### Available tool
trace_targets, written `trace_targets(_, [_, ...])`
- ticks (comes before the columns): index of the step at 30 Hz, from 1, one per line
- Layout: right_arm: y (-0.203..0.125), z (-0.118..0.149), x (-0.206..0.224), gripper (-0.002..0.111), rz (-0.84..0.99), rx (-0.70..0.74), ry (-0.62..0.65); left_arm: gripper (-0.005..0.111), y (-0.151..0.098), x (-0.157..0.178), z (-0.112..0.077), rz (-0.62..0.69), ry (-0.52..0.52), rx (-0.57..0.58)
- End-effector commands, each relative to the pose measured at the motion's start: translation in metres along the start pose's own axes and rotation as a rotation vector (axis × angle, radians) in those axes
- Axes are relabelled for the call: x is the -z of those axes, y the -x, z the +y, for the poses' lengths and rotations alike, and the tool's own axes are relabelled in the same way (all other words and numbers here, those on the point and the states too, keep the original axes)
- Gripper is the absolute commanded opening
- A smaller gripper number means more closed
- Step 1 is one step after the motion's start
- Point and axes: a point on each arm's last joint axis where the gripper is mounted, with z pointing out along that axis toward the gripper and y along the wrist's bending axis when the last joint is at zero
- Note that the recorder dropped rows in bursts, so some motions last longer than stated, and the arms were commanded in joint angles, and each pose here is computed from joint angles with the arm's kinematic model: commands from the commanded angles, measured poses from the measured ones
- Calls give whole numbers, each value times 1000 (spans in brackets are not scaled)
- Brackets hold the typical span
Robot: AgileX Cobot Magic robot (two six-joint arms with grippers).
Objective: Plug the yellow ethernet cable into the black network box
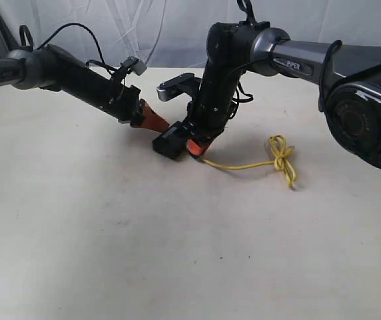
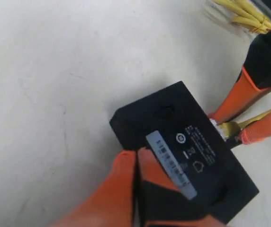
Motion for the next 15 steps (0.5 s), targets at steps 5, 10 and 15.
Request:
trace_targets(5, [3,2,-2,-1,1,-3,43,0,3,-8,-10,5,-61,-5])
trace_targets(10, [4,0,-9,-1,-8,-8,37,0,3,-8,-10,5,-61,-5])
trace_targets(15, [7,-3,-6,-1,-44,-11,13,0,3,-9,-10,7,-60,-4])
